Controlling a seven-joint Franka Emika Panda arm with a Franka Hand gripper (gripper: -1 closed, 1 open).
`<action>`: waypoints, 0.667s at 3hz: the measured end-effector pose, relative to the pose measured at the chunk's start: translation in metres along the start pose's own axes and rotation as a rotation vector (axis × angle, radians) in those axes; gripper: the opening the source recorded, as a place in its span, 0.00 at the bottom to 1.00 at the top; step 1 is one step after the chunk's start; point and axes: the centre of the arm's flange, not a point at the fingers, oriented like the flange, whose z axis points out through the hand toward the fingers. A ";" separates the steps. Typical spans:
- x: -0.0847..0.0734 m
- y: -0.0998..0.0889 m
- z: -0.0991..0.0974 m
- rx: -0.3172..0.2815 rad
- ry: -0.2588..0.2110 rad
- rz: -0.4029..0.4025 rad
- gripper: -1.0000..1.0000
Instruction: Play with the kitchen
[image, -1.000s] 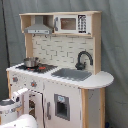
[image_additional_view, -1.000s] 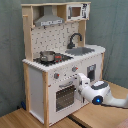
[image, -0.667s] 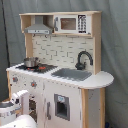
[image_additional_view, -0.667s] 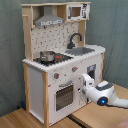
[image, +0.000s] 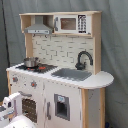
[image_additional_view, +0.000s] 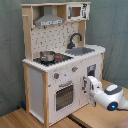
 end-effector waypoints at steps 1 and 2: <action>0.002 0.004 -0.024 0.004 0.030 -0.069 1.00; 0.010 0.009 -0.042 0.003 0.055 -0.160 1.00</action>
